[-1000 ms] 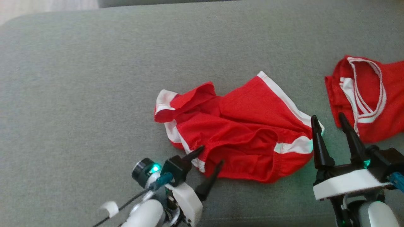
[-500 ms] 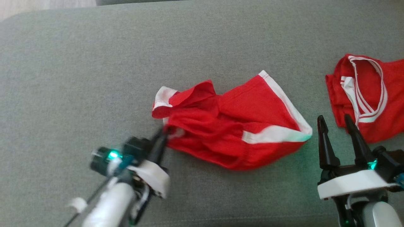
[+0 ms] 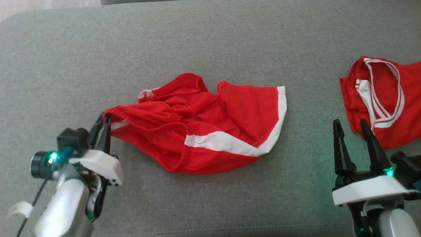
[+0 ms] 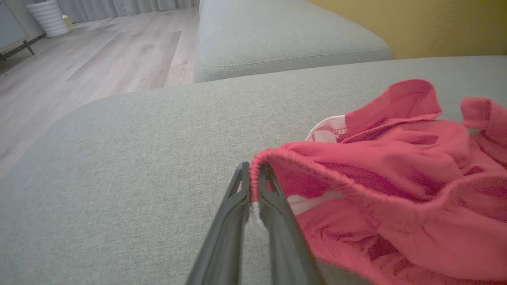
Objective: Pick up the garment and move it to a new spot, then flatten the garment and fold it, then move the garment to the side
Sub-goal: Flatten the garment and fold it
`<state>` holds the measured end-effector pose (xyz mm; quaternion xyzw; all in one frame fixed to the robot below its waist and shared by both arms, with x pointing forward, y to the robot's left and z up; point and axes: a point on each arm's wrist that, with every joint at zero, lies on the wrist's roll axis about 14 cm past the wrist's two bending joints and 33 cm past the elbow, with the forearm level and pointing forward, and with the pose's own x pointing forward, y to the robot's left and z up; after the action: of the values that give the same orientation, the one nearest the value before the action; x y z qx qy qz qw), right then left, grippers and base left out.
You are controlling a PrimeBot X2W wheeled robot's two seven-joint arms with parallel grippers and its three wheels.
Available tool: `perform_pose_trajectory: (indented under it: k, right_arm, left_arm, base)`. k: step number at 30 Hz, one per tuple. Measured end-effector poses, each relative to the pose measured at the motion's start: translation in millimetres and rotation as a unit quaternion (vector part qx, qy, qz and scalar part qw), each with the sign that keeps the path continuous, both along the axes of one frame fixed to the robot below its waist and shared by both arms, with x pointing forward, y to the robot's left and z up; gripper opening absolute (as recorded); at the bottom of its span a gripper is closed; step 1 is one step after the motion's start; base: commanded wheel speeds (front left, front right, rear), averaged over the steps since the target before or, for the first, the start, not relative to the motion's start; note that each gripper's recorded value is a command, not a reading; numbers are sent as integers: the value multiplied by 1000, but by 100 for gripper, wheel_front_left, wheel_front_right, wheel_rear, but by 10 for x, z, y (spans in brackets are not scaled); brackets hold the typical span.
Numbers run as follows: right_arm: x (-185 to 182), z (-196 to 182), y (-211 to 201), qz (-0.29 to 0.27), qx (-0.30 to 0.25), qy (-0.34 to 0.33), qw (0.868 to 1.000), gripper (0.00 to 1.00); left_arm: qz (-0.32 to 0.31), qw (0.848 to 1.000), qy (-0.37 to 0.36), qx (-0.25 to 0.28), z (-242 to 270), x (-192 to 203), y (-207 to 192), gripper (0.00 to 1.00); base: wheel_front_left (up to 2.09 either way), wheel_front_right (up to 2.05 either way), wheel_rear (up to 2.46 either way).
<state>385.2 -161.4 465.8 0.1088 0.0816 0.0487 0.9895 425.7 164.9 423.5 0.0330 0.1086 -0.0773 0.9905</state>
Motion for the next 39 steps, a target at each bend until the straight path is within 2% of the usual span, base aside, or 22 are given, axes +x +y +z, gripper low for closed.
perform_pose_trajectory:
  k: [1,7,14,18,24,31,39]
  right_arm:
    - [-4,-8,-6,-1,1,1,1000,100]
    - [-24,0,-16,-3,1,1,1000,100]
    - [-17,147,68,13,-13,-19,1000,100]
    - [-18,243,132,26,-28,-31,999,100]
    - [-45,395,215,40,-37,-45,997,100]
    - [-155,400,265,50,-39,-40,997,100]
    - [-233,461,273,51,-38,-49,997,100]
  left_arm:
    - [4,1000,5,-6,-21,14,23,100]
    - [27,999,17,-42,-84,11,53,100]
    - [67,994,-20,-79,139,-127,78,100]
    - [92,992,-54,-72,333,-305,189,100]
    - [95,989,-97,-66,600,-540,222,100]
    - [90,992,-68,-61,482,-790,207,100]
    - [83,994,-54,-55,460,-893,210,100]
  base:
    - [0,0,0]
    - [0,0,0]
    - [0,0,0]
    - [0,0,0]
    - [0,0,0]
    - [0,0,0]
    - [0,0,0]
